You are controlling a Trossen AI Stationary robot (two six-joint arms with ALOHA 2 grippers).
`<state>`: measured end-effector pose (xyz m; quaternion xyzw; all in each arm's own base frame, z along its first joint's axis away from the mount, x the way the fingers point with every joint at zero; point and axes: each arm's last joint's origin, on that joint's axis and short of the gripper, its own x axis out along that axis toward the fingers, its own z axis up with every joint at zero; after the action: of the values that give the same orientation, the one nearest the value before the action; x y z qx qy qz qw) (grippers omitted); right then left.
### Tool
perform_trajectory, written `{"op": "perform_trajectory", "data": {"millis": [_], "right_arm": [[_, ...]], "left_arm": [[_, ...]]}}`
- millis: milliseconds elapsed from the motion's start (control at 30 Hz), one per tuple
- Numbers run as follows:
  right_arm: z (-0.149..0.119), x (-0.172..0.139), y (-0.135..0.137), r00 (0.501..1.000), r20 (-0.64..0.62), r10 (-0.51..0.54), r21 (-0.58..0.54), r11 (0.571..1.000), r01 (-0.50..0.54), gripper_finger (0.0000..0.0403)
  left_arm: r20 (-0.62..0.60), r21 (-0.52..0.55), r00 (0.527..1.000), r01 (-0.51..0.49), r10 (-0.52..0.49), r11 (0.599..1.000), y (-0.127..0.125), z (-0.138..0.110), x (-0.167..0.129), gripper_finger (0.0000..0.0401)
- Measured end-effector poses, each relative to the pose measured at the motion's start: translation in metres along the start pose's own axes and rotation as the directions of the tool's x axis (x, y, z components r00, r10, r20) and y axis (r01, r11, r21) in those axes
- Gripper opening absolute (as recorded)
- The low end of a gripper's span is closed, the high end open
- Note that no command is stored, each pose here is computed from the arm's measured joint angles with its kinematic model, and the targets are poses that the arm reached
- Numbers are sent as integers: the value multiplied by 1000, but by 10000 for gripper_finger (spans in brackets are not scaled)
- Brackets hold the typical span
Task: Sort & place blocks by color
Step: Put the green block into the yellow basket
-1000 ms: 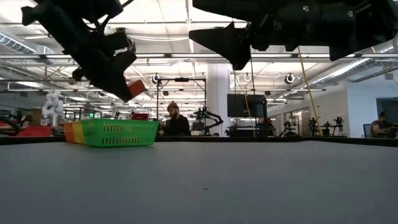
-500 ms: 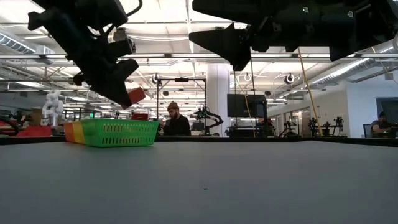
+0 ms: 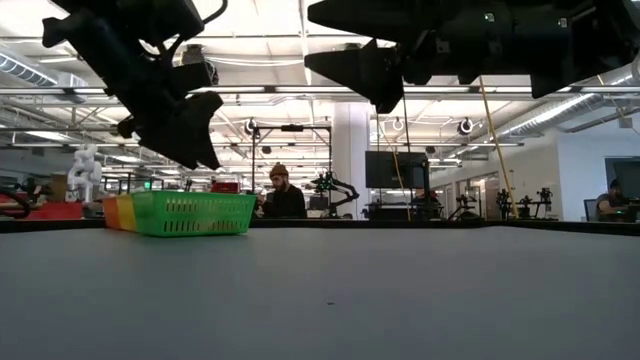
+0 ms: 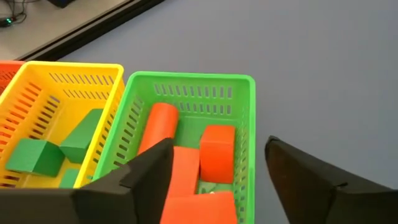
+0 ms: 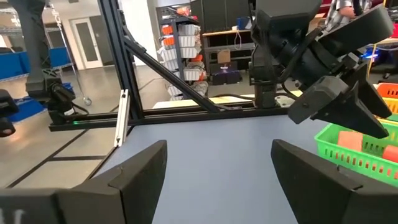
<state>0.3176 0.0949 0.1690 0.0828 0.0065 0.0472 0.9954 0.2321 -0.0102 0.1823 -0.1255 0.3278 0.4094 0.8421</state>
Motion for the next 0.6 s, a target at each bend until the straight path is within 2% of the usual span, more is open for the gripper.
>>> {"op": "perform_trajectory", "data": {"millis": [167,300,433,600], "right_arm": [[0,0,0,1000,1,0,-20,1000,0,281],[3,-2,0,999,-23,-23,-32,999,22,281],[16,-5,-1,972,-195,-134,-93,989,117,281],[51,-11,5,875,-430,-220,-118,975,187,281]], "left_arm": [[22,-11,999,34,-34,999,-4,3,-1,285],[87,10,985,149,-149,989,-16,10,-5,291],[183,71,929,314,-322,947,-33,19,-16,283],[285,127,831,462,-478,878,-48,28,-32,274]]}}
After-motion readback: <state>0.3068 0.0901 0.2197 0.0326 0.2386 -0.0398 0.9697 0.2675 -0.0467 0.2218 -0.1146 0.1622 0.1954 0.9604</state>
